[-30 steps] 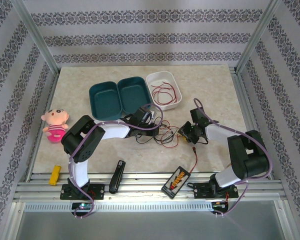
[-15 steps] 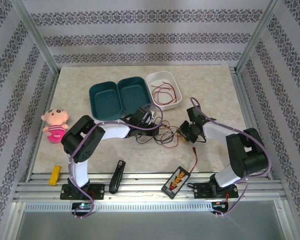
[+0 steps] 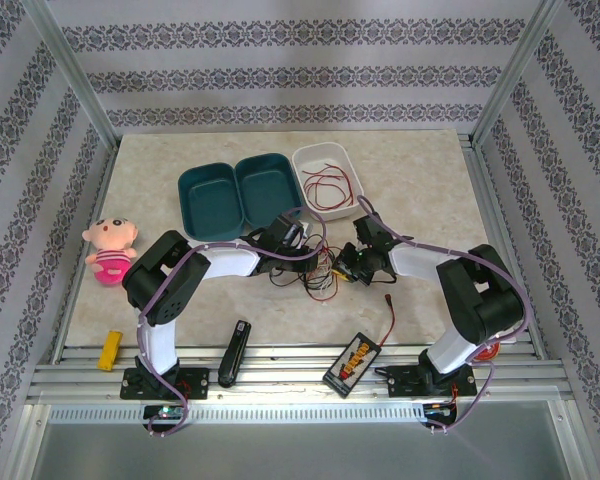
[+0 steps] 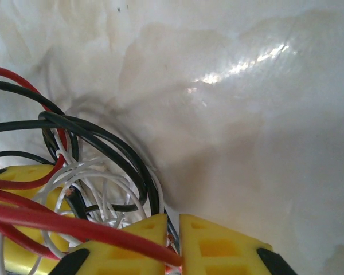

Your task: Untangle the cables

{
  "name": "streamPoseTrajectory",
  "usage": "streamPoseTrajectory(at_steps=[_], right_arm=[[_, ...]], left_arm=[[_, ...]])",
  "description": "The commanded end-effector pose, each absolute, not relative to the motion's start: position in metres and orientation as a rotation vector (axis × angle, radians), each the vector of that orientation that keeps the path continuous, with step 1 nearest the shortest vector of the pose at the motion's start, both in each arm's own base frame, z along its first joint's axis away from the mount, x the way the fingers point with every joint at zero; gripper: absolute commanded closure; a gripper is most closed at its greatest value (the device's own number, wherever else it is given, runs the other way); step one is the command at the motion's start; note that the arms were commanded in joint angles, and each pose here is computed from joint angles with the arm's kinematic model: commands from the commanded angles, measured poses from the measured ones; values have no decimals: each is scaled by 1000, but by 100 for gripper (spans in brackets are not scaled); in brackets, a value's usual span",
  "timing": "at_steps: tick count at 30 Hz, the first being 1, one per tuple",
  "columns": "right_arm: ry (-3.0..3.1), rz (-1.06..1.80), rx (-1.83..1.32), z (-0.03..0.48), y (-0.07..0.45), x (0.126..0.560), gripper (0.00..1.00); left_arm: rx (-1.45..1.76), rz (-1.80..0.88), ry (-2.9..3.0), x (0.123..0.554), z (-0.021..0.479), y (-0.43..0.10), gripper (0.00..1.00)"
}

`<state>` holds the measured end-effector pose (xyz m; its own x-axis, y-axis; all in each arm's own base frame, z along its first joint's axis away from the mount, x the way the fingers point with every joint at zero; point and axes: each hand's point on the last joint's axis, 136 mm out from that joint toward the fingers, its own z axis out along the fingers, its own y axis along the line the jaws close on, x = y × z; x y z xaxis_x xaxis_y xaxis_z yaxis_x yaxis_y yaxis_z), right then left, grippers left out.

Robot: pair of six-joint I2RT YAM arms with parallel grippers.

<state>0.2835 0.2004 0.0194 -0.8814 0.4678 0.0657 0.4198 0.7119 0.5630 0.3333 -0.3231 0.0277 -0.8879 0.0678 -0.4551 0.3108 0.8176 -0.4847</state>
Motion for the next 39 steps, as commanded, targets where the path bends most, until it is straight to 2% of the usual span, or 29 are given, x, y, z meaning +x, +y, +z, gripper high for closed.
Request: streamPoseTrajectory(at_steps=[1, 10, 13, 16, 24, 33, 39], right_arm=[[2796, 922, 687, 36, 203, 289, 91], [2769, 647, 614, 65, 162, 287, 94], [2753, 522, 571, 80, 146, 286, 87], [2709, 457, 545, 93, 134, 287, 85], [2651, 487, 532, 102, 133, 291, 89], [2709, 562, 611, 75, 139, 289, 76], [2749, 586, 648, 51, 142, 283, 74]], left_arm=[[266, -734, 2716, 307, 1, -305, 72], [240, -717, 2703, 308, 4, -300, 73], [231, -708, 2702, 308, 4, -298, 74], [222, -699, 2702, 309, 3, -297, 76], [215, -698, 2702, 308, 2, -295, 76], [213, -711, 2709, 307, -1, -296, 76], [214, -714, 2710, 307, -1, -297, 76]])
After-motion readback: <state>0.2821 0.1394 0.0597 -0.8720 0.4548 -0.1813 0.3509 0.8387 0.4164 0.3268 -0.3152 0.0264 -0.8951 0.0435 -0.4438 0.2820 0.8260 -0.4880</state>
